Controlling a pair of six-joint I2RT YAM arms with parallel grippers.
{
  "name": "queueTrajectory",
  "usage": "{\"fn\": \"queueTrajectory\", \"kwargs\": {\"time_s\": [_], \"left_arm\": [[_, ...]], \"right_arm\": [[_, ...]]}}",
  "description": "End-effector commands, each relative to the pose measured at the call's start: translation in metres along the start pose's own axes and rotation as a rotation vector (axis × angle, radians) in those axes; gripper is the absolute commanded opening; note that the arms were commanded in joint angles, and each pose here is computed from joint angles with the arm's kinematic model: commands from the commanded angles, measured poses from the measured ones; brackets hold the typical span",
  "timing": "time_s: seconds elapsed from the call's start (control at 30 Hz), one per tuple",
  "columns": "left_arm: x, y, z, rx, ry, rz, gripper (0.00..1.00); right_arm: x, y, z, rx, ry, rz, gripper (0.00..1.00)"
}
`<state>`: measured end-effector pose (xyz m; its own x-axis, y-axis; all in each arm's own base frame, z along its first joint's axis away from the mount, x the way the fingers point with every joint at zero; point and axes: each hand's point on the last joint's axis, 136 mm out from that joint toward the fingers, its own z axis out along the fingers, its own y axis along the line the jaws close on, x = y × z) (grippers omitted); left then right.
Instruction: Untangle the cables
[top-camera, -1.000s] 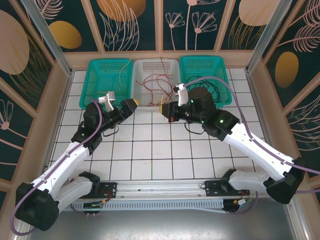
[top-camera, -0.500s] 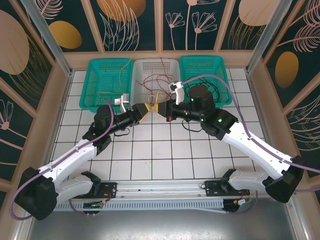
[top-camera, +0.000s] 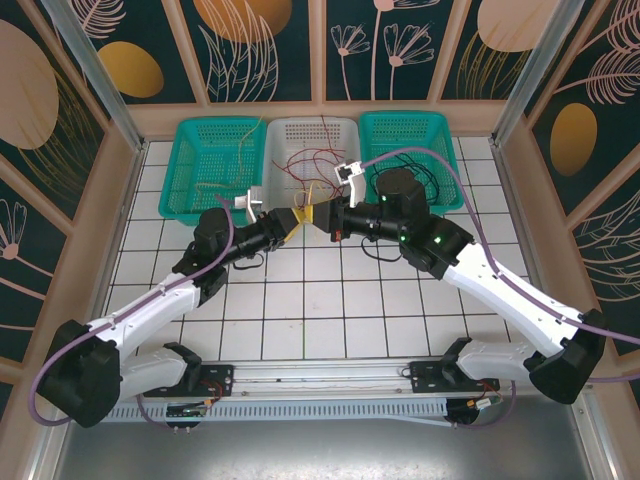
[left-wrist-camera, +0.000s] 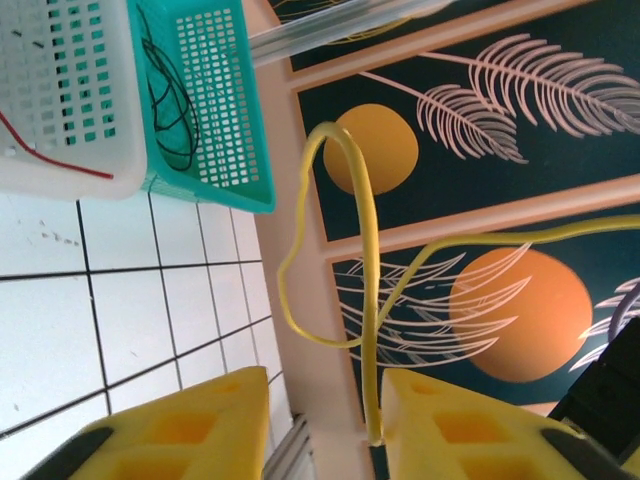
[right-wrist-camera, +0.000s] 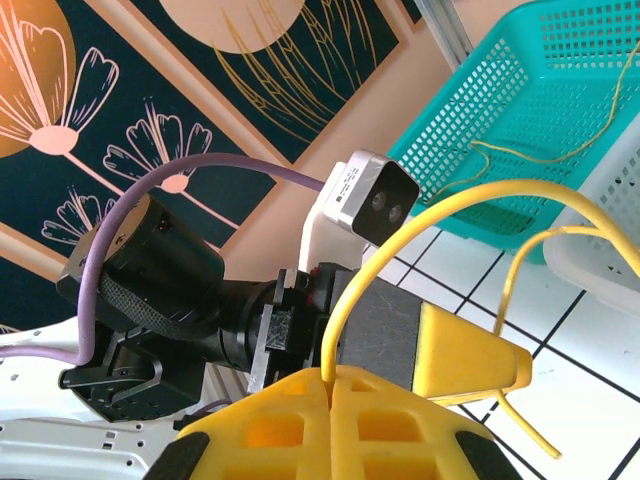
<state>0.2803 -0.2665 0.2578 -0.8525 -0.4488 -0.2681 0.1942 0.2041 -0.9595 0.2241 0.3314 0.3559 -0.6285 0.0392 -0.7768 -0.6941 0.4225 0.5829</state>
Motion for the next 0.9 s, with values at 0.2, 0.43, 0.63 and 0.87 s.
{"fn": "queueTrajectory", "kwargs": {"time_s": [0.2,0.43,0.63,0.87], "left_arm": [[-0.047,-0.022,-0.011,-0.174,-0.159,0.238,0.0],[-0.136,-0.043,-0.06,-0.43,-0.416,0.409,0.0],[-0.166,-0.097,-0.089,-0.449,-0.576,0.598,0.0],[-0.158,-0.126,-0.095,-0.358,-0.583,0.653,0.0]], "right_arm": [[0.0,0.008,-0.001,-0.033,-0.002,-0.011,0.0],[0.03,0.009,0.0,-0.052,0.109,-0.013,0.0],[0.097,-0.026,0.007,0.018,0.299,0.028,0.0],[0.147,-0.113,0.012,0.337,0.417,0.096,0.0]]}}
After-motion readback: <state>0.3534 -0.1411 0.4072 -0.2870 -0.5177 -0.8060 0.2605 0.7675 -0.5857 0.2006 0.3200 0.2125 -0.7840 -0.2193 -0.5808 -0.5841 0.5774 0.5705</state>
